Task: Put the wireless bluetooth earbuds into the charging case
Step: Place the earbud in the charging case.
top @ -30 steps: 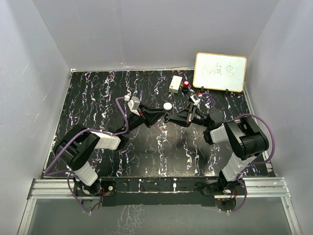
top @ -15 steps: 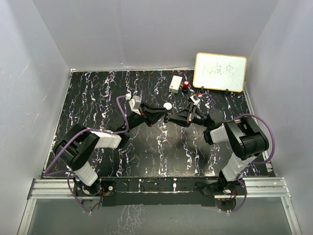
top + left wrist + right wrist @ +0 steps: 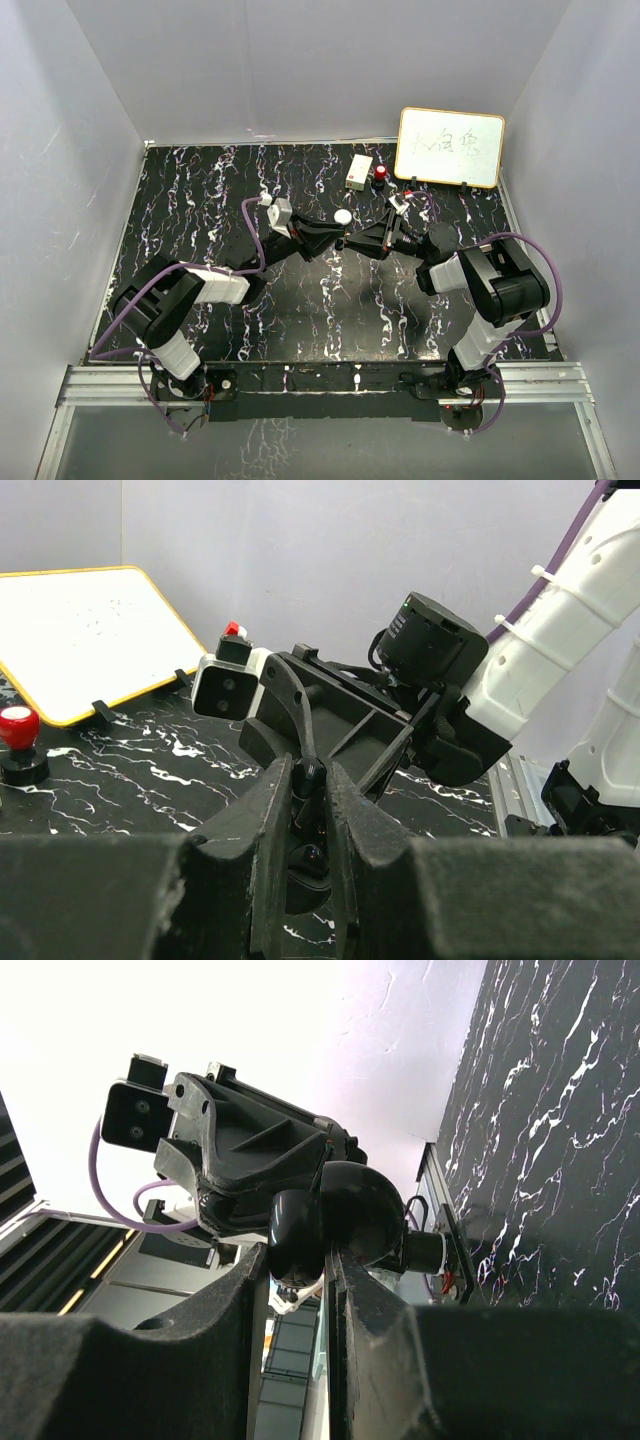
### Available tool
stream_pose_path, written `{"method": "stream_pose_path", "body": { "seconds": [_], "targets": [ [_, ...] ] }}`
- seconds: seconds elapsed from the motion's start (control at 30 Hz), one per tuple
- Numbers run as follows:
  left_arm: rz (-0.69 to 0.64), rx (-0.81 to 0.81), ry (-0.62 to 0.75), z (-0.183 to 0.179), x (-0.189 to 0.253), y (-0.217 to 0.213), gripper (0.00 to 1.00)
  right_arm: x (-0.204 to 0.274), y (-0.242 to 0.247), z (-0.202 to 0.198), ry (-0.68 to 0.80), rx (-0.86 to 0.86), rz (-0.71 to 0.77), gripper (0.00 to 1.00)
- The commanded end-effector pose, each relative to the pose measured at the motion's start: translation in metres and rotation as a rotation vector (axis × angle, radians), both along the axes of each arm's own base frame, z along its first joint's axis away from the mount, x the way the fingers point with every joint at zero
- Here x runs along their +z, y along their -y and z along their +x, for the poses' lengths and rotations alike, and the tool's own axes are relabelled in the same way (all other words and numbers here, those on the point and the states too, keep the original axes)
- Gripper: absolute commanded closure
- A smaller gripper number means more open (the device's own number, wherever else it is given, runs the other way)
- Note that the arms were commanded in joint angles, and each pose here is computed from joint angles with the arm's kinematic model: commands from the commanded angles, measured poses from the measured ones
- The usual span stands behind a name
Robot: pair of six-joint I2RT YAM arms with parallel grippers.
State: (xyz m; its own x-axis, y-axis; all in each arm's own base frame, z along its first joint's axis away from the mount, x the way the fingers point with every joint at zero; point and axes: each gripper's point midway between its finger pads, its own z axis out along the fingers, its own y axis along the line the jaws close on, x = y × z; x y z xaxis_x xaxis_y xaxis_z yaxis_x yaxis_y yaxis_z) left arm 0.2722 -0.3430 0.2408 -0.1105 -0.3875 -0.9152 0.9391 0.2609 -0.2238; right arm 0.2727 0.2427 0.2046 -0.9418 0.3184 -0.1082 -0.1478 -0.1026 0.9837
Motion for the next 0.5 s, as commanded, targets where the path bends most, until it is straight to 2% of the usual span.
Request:
{"method": "stream_pose_path", "body": {
  "seconds": [0.0, 0.47],
  "targets": [
    [-0.118, -0.009, 0.210, -0.0149, 0.0483, -0.0068, 1.00, 0.0269, -0.0001, -0.0058, 0.183, 0.006, 0.051, 1.00],
    [-0.111, 0.031, 0.219, -0.0125, 0.0451, -0.0119, 1.00, 0.0322, 0.0013, -0.0111, 0.193, 0.015, 0.082, 1.00]
  ]
}}
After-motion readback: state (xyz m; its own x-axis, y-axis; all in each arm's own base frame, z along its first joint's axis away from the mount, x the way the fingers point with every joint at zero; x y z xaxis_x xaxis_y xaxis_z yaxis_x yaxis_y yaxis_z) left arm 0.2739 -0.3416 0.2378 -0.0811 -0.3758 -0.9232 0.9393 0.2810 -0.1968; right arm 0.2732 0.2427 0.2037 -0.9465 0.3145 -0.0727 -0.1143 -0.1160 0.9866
